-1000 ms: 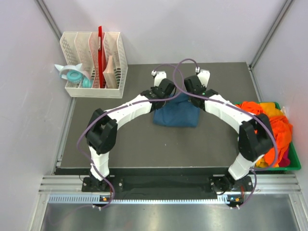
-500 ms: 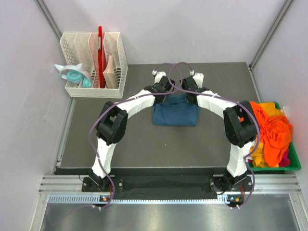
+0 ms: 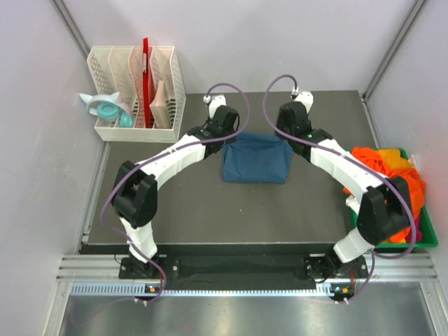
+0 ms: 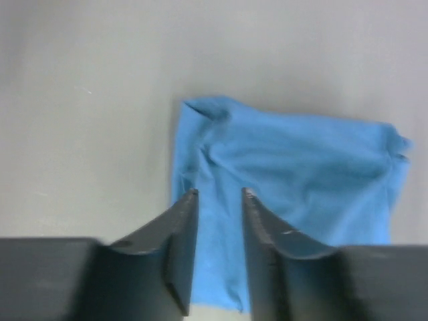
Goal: Fold and stack the t-shirts
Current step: Fold the tshirt
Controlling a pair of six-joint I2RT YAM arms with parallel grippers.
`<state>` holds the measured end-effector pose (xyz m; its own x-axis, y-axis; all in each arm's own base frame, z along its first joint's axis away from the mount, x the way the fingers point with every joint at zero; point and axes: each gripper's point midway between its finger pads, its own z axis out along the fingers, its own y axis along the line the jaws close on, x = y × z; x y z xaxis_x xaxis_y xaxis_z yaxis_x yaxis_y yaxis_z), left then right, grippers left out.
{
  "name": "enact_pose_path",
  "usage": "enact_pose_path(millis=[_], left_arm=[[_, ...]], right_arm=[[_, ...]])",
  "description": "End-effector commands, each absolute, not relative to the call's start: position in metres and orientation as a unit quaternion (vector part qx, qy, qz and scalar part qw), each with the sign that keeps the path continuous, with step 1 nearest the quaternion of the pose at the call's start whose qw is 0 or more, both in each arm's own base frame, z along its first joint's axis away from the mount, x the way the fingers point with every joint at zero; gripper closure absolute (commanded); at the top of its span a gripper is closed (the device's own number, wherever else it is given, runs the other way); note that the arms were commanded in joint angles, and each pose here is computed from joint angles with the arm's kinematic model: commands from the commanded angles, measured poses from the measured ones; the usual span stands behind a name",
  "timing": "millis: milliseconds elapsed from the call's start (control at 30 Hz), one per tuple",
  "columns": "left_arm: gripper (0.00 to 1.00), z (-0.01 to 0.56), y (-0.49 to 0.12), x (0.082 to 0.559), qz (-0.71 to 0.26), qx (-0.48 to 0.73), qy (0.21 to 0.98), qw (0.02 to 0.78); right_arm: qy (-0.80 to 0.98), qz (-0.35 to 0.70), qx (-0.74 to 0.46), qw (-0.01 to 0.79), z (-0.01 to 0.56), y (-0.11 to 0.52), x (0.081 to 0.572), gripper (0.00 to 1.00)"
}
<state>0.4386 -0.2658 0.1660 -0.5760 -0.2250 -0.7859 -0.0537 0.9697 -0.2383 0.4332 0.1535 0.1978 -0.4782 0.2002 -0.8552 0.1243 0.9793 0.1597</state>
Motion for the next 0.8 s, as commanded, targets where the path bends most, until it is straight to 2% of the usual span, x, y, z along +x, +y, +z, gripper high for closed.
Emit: enact_pose_path(millis=[0, 67, 167, 333, 600, 767], left_arm=[[0.72, 0.138, -0.306, 0.41, -0.173, -0.055, 0.893, 0.411], [0.77, 0.126, -0.32, 0.399, -0.183, -0.049, 0.899, 0.394], [0.82, 0.099, -0.337, 0.381, -0.202, -0.034, 0.916, 0.345], [0.83, 0.057, -0.342, 0.359, -0.194, -0.041, 0.936, 0.292], [0.86, -0.017, -0.316, 0.317, -0.122, -0.052, 0.974, 0.185], [0.86, -0.037, -0.306, 0.298, -0.104, -0.046, 0.982, 0.15]], right_arm=[[0.883, 0.082, 0.08, 0.455, 0.151, 0.172, 0.401, 0.86], [0.896, 0.079, 0.072, 0.43, 0.127, 0.177, 0.39, 1.0], [0.909, 0.088, 0.065, 0.402, 0.105, 0.185, 0.382, 1.0], [0.928, 0.079, 0.076, 0.356, 0.069, 0.187, 0.373, 1.0], [0.959, 0.01, 0.092, 0.267, 0.011, 0.159, 0.329, 1.0], [0.97, -0.023, 0.084, 0.227, -0.009, 0.143, 0.303, 1.0]])
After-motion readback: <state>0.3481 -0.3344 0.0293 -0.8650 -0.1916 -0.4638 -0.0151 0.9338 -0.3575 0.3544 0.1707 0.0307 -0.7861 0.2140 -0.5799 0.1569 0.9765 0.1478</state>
